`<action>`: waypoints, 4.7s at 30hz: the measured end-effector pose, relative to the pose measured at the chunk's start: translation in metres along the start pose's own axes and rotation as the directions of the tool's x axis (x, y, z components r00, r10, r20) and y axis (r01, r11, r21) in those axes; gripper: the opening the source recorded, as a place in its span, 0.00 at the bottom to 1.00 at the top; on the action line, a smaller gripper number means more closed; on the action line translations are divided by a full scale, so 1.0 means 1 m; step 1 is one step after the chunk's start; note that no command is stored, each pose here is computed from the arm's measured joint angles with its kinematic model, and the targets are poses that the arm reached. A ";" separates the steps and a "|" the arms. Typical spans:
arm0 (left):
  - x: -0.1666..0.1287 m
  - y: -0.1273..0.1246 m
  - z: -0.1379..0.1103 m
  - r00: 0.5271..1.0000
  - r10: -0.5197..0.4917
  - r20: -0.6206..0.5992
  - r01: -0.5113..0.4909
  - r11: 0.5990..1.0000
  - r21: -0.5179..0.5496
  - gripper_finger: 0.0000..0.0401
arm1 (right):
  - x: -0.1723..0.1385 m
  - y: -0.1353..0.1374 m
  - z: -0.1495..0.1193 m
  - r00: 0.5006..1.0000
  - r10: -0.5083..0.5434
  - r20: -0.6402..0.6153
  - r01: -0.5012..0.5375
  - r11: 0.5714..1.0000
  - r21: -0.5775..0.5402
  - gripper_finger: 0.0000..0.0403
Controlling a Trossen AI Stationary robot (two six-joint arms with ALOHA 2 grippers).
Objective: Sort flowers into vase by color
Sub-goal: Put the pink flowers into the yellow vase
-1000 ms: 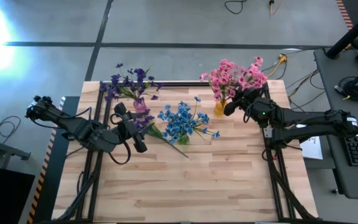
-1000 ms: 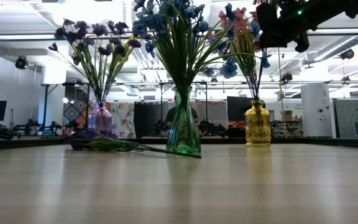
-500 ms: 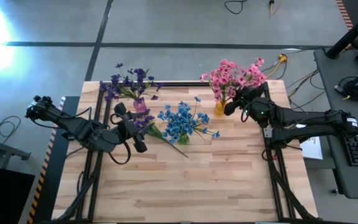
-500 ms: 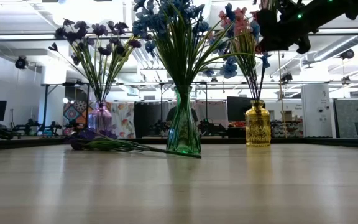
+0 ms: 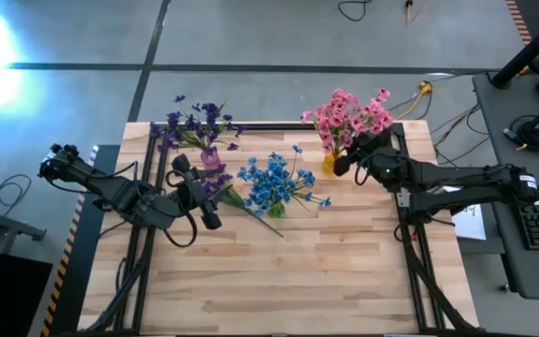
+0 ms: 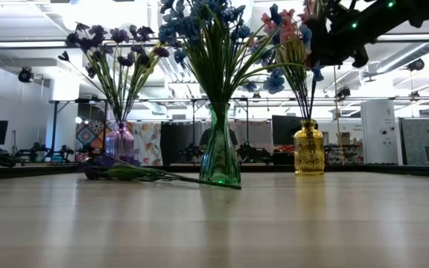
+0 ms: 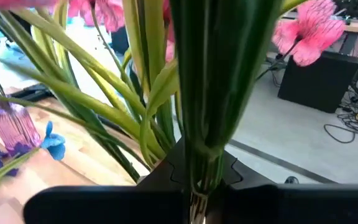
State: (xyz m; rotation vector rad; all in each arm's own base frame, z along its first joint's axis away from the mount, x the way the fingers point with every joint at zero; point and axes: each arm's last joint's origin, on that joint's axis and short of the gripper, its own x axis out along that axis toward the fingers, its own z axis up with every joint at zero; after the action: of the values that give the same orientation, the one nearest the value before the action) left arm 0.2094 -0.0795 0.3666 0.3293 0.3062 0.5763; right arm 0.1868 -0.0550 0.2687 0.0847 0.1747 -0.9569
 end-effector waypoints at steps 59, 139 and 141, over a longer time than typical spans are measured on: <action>0.000 0.000 -0.001 1.000 0.000 -0.005 0.000 1.000 0.009 0.49 | 0.008 0.006 -0.007 0.997 -0.015 -0.071 0.011 0.998 -0.066 0.11; 0.000 0.000 -0.002 1.000 -0.001 -0.011 0.001 1.000 0.012 0.49 | 0.007 0.005 -0.007 0.988 -0.038 -0.150 0.033 0.999 -0.034 0.03; 0.000 0.000 -0.002 1.000 -0.001 -0.011 0.001 1.000 0.012 0.49 | 0.006 0.005 -0.005 0.989 -0.036 -0.146 0.032 0.999 -0.031 0.03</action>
State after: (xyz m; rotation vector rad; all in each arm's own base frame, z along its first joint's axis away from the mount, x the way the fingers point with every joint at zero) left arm 0.2087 -0.0791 0.3649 0.3379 0.3206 0.5758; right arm 0.1934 -0.0563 0.2622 0.1258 0.3262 -0.9824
